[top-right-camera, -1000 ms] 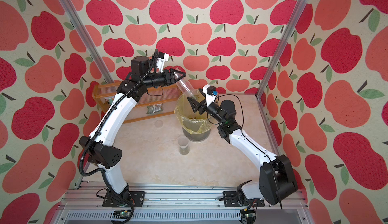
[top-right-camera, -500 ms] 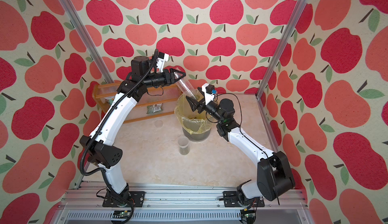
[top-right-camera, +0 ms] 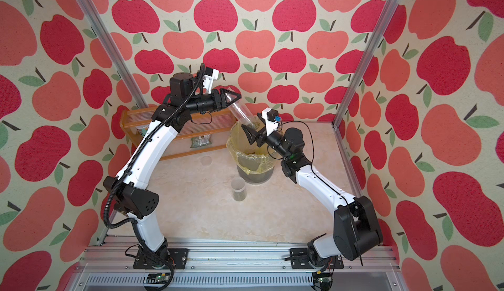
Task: Empty moldy mung beans from jars
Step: Pour the moldy mung beans from the jar into the trash bin.
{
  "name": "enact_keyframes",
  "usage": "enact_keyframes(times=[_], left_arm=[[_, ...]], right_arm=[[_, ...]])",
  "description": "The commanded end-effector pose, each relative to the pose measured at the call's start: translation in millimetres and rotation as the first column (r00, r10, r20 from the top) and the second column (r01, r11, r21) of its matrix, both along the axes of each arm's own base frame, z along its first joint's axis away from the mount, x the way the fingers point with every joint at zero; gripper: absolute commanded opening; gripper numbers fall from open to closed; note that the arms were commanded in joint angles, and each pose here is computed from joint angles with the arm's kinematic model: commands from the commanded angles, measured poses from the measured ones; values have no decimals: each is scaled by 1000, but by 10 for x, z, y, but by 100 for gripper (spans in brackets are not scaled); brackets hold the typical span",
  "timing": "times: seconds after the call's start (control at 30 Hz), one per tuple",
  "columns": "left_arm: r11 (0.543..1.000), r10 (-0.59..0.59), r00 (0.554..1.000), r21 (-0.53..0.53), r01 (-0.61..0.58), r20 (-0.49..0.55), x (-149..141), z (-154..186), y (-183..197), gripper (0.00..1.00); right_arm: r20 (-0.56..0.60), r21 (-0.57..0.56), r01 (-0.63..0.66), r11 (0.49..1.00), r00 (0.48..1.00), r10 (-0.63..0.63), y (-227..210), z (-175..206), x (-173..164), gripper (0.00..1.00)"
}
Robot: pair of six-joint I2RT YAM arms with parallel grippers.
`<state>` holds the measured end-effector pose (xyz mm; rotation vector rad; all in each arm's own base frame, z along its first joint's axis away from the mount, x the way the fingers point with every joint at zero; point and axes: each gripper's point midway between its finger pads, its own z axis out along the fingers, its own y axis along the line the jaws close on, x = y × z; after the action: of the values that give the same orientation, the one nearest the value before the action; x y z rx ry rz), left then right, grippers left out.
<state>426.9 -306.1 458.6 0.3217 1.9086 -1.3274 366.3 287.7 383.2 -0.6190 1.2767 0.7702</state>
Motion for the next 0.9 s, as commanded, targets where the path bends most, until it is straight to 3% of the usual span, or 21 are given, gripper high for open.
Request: enact_keyframes(times=[0.0,0.63,0.87], left_arm=[[997,-52,997,-46,54,54,-315,361,51,36],[995,-82,997,-61,82,1,-322,258,30,35],[993,-87,996,-75,86,-8,-281,236,4,35]], right_arm=[[-30,-30,98,995,995,-99,-135,-71,214,88],[38,62,2,998,999,-4,-106,145,33,84],[46,83,-30,996,999,26,-96,188,-12,77]])
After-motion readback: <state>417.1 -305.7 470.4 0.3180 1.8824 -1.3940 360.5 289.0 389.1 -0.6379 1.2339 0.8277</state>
